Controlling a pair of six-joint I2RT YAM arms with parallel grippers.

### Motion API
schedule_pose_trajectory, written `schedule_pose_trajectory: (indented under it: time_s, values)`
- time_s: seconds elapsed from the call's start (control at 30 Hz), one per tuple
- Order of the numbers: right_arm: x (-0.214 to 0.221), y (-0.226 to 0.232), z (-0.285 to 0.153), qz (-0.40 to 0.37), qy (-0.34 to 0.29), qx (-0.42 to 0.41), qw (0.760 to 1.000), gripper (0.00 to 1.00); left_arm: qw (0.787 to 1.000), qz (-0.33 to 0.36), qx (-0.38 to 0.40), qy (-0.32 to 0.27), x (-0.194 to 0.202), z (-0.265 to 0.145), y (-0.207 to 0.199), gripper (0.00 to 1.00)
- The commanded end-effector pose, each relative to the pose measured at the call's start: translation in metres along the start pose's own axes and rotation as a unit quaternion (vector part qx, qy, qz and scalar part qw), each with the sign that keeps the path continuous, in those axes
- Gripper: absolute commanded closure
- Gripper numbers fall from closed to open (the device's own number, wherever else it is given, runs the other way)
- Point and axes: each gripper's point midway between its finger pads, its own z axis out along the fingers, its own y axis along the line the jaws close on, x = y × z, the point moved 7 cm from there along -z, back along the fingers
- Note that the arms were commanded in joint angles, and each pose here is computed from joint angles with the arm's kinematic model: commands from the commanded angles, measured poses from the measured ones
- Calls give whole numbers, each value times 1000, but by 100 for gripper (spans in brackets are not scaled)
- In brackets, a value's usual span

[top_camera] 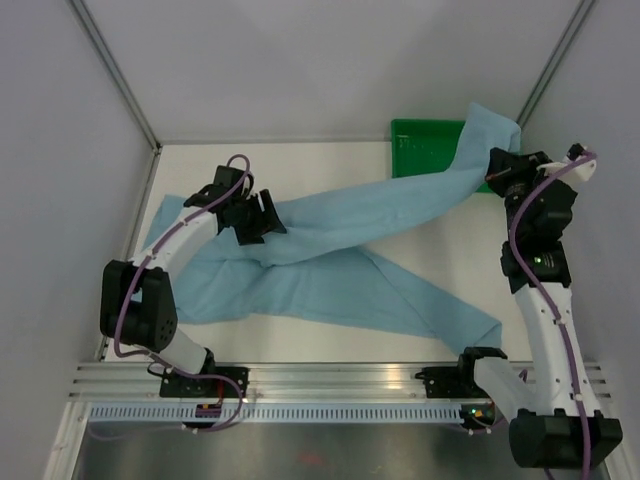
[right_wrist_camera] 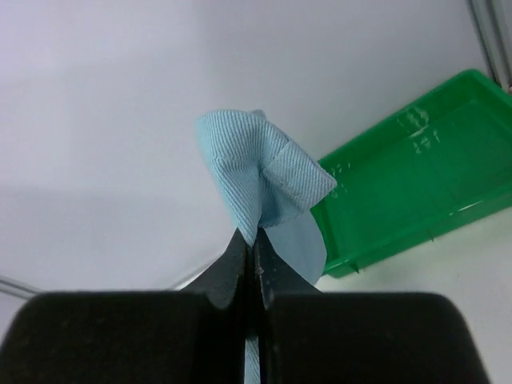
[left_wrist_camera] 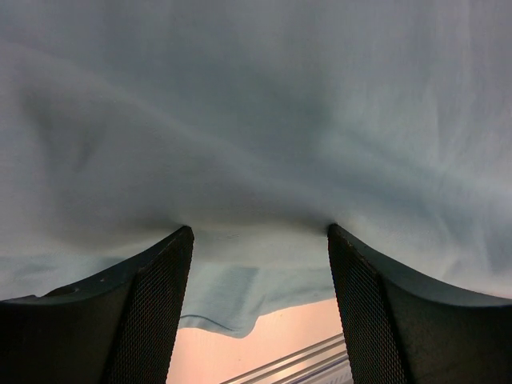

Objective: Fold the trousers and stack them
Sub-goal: Flatten the trousers out

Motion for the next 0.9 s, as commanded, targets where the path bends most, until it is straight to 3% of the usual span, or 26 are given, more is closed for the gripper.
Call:
schedule_pose_trajectory:
  time_s: [0.0, 0.1, 0.17, 0.2, 0.3, 0.33, 0.47, 0.6, 0.73, 0.87]
  values:
    - [79, -80, -18, -20, 136, 158, 978, 95, 1000, 23, 4, -13, -19, 9, -8, 25]
    - [137, -123, -51, 4, 229, 214, 950, 81, 999, 35, 6, -12, -27, 10, -12, 25]
    - [157, -145, -66, 2, 244, 246, 938, 70, 999, 40, 13, -15, -30, 9, -15, 25]
    - [171, -158, -77, 3, 261, 263, 929, 46, 999, 42, 15, -13, -30, 10, -15, 25]
    - [175, -160, -85, 1, 298, 279, 913, 17, 999, 45, 11, -7, -30, 8, -16, 25]
    - [172, -160, -88, -11, 308, 288, 907, 15, 999, 45, 3, -9, -30, 7, -14, 25]
    - [123, -118, -67, -32, 267, 240, 933, 15, 994, 27, -100, -46, -40, 3, 10, 25]
    - [88, -83, -51, -53, 259, 186, 946, 16, 986, -64, -136, -72, -62, -1, 58, 27]
    - [98, -80, -35, -64, 281, 147, 946, 26, 973, -126, -158, -112, -84, -4, 99, 38]
    - [140, -111, -26, -56, 327, 165, 929, 34, 959, -189, -183, -107, -83, 9, 132, 49]
